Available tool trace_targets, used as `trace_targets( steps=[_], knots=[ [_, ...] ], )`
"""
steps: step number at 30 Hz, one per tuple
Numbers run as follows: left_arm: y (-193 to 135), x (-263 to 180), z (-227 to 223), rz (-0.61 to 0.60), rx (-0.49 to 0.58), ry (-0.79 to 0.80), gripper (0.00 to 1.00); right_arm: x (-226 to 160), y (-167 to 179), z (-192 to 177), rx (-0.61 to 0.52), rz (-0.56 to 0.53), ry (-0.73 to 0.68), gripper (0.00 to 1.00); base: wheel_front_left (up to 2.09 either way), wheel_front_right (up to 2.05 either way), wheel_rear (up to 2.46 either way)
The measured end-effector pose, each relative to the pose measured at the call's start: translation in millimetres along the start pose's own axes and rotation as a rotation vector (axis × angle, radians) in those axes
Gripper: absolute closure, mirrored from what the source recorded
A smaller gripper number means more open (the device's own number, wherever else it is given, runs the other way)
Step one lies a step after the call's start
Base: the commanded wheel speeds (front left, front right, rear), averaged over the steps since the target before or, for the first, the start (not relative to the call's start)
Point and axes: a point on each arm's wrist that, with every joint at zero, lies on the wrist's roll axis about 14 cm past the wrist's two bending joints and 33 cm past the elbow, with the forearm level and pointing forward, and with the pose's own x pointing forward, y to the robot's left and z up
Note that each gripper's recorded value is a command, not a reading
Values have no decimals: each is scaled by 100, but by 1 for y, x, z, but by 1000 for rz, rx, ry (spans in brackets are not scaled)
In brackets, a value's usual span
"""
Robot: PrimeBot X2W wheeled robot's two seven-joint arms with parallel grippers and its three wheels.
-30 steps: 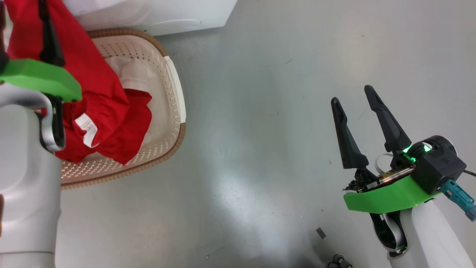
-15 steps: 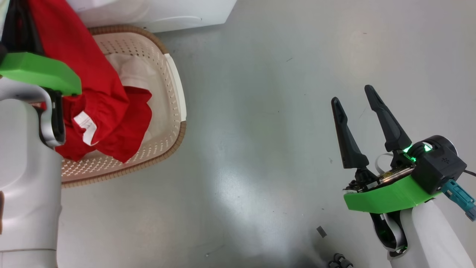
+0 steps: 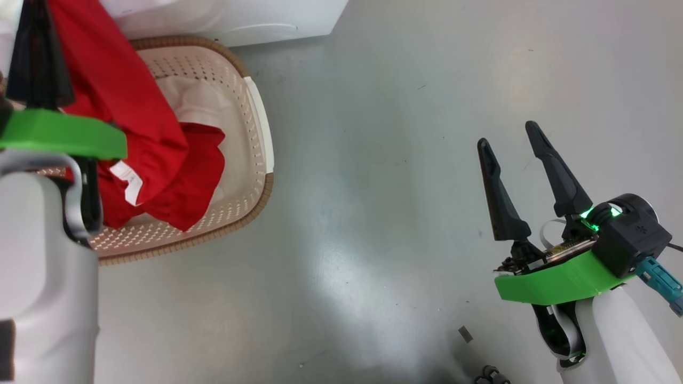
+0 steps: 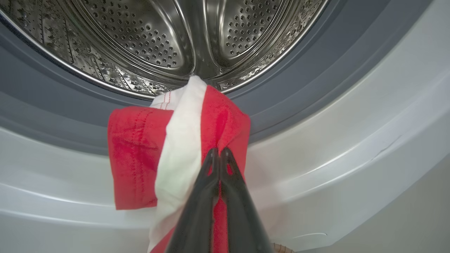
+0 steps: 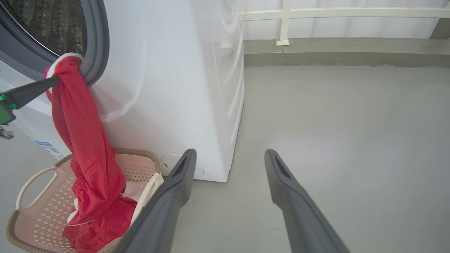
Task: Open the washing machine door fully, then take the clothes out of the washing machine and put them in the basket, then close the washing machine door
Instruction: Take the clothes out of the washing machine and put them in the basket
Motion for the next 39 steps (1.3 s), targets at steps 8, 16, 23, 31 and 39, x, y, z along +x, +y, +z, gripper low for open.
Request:
trace_targets(
  steps=[8,16,23,31,39],
  knots=[
    [-7,-25,19,-20,-6,-75,100,1,3,3,6,8,-10,0,0,0,0],
    [-15,-57,18,-37,-15,-66,100,2,7,8,9,18,-23,0,0,0,0],
    [-9,-79,-21,-21,-12,72,100,2,7,7,9,18,-22,0,0,0,0],
    [-2,-92,-69,2,-9,223,100,0,4,7,5,11,-18,0,0,0,0],
    [3,-111,-125,23,-28,412,100,-1,1,6,3,0,-13,0,0,0,0]
  ],
)
